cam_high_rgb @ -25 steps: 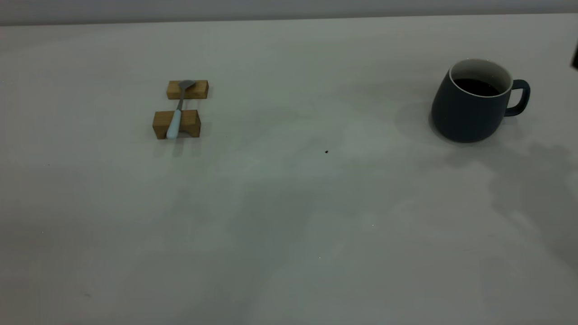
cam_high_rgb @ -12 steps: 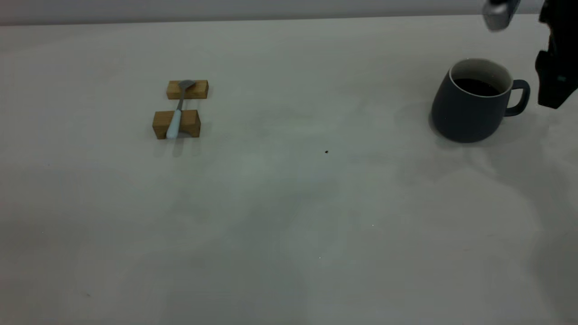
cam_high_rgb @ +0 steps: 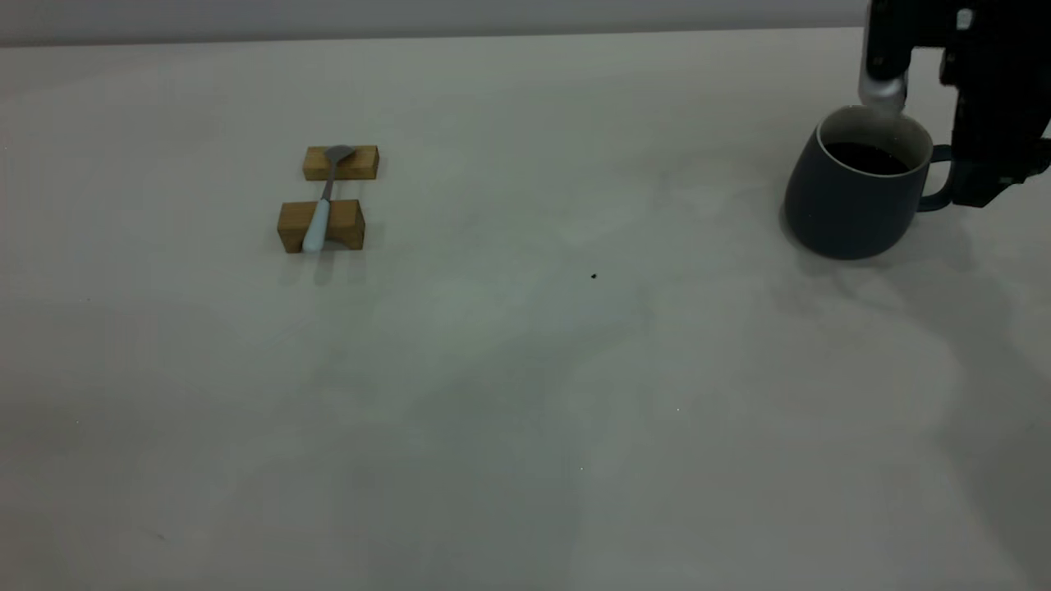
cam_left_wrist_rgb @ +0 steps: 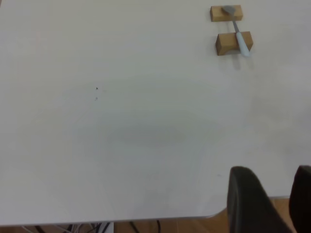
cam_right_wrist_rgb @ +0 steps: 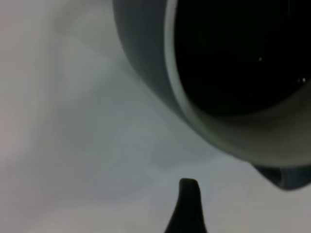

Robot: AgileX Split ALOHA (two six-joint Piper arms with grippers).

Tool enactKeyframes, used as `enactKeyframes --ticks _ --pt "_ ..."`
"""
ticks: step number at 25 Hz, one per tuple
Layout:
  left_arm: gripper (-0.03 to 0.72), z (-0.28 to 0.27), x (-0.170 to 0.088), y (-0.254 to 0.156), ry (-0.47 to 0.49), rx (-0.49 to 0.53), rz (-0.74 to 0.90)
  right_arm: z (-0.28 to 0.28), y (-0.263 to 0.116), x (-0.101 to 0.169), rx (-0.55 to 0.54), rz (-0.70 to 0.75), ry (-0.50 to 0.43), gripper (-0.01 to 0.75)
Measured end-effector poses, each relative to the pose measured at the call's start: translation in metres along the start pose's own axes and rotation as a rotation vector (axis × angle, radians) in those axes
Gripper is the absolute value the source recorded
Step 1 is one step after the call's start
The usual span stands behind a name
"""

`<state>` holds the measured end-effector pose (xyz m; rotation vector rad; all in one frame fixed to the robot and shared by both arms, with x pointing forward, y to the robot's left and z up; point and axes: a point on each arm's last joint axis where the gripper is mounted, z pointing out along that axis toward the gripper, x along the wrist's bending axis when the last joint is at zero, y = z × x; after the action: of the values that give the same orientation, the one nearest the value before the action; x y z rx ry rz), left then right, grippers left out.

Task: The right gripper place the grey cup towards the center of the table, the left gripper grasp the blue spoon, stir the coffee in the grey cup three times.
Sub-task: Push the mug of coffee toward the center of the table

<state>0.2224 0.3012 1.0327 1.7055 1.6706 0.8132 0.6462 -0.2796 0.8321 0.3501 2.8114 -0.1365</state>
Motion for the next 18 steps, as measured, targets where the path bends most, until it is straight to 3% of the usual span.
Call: enactKeyframes --ticks 8,18 --pt "0.293 0.000 0.000 0.000 0.000 0.000 0.000 0.008 0.006 -0.002 -0.035 -0.083 -0.057 0.693" --pt "0.293 0.000 0.000 0.000 0.000 0.000 0.000 0.003 0.041 0.011 -0.077 -0.133 -0.051 0.654"
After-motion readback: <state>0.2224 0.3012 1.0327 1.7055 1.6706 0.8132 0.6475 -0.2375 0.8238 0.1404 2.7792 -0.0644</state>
